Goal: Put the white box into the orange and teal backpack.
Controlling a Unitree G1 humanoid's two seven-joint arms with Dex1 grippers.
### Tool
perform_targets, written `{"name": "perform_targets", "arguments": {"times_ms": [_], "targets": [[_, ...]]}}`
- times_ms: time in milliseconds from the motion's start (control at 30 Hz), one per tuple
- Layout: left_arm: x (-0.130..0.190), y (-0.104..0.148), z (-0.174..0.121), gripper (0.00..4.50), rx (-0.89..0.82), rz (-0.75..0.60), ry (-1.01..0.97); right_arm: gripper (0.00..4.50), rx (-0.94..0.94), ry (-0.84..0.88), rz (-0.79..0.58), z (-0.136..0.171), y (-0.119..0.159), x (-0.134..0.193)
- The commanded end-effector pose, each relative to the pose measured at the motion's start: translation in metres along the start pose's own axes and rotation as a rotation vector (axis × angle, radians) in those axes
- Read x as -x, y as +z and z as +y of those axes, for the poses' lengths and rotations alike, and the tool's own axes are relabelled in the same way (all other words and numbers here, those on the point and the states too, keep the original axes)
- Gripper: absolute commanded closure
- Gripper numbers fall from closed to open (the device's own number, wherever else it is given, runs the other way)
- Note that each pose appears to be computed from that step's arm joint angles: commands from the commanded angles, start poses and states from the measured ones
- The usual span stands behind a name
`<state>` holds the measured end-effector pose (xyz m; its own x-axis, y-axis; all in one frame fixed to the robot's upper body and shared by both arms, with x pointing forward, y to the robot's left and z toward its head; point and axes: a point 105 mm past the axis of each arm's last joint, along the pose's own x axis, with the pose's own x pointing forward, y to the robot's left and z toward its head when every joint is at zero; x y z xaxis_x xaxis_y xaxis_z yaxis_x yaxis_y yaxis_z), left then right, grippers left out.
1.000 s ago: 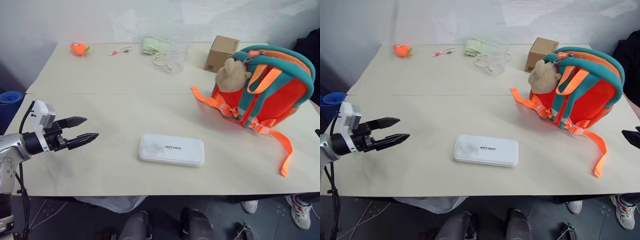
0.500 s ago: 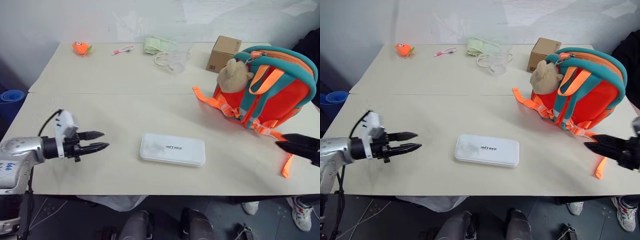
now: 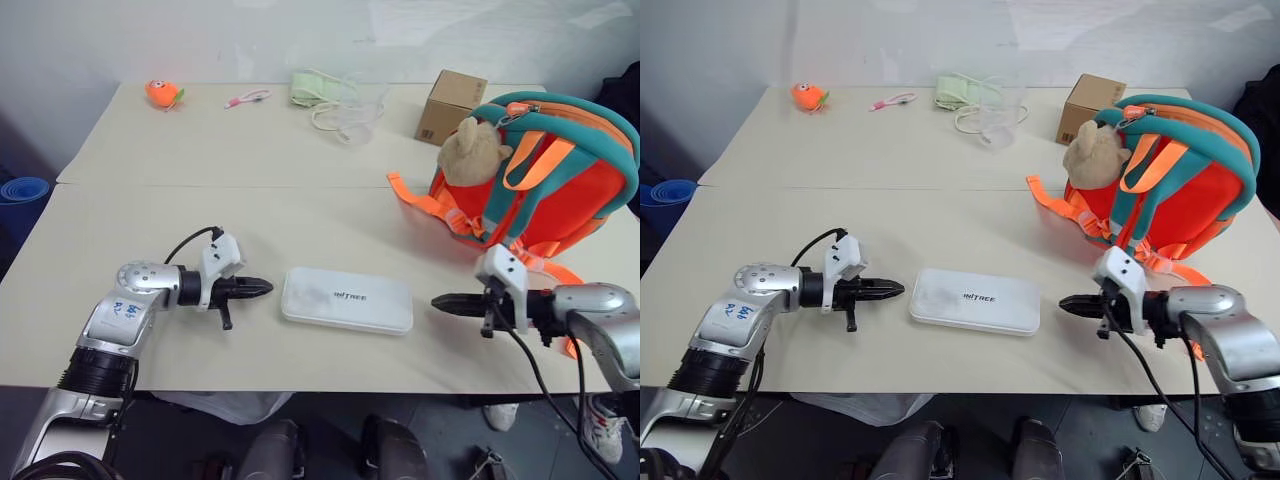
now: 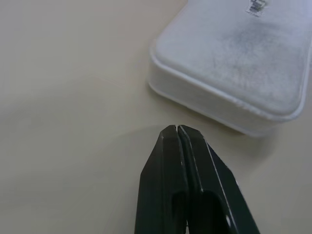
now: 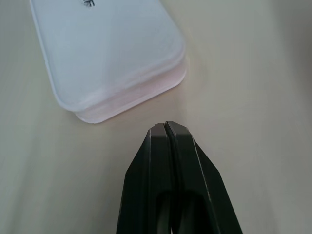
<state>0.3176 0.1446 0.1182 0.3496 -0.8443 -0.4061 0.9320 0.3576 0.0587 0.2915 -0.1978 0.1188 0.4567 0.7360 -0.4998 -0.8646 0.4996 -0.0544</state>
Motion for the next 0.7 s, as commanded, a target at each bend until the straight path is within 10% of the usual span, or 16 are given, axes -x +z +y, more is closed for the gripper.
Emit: {"name": "perform_targets", "arguments": {"times_ms": [33, 300, 700], "targets": [[-0.005, 0.019, -0.023, 4.47, -0.018, -0.071, -0.108, 4.5, 0.037, -0.027, -0.026, -0.004, 0.011, -0.008], [0.013, -0.019, -0.015, 3.88, 0.125, 0.106, -0.03, 4.5, 0.057, -0.102, -0.002, -0.013, 0.009, -0.01], [0.032, -0.023, -0.032, 0.24, 0.877, 0.078, -0.152, 4.5, 0.056, -0.138, 0.003, -0.011, -0.003, -0.01]]}}
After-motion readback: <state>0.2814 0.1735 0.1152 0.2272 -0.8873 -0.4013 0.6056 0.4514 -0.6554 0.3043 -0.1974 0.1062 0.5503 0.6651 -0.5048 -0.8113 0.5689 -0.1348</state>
